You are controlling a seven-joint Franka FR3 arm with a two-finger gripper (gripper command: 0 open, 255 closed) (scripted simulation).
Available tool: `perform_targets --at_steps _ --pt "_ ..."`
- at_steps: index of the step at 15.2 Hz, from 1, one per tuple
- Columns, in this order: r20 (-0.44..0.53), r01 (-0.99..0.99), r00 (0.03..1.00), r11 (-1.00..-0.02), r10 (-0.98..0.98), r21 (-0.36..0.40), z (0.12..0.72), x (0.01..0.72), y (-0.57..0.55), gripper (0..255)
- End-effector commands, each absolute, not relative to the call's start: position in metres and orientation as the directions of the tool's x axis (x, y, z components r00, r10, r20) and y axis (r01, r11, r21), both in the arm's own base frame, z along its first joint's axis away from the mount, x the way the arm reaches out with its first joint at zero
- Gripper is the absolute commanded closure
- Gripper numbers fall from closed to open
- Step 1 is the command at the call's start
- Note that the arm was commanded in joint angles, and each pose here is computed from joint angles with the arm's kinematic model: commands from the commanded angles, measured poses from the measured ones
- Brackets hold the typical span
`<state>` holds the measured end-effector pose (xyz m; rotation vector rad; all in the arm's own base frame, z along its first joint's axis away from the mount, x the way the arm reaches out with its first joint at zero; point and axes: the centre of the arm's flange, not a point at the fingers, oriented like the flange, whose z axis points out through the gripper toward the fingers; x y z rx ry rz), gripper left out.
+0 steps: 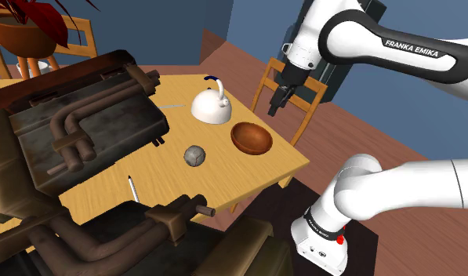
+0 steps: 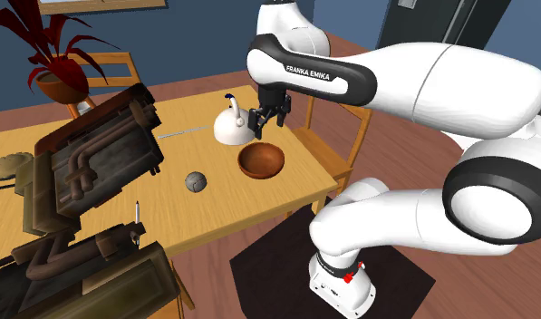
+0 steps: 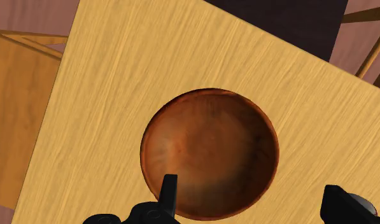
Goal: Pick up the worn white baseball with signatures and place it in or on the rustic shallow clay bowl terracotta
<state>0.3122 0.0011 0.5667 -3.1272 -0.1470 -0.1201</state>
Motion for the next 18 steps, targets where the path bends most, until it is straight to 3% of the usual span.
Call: perform_targets --at_steps 1,18 --pt "0.077 0.094 0.993 -0.996 0.093 -0.005 0.567 0.312 0.001 0" --pt "0.124 0.010 0.992 -0.996 0.000 -0.084 0.456 0.402 0.160 0"
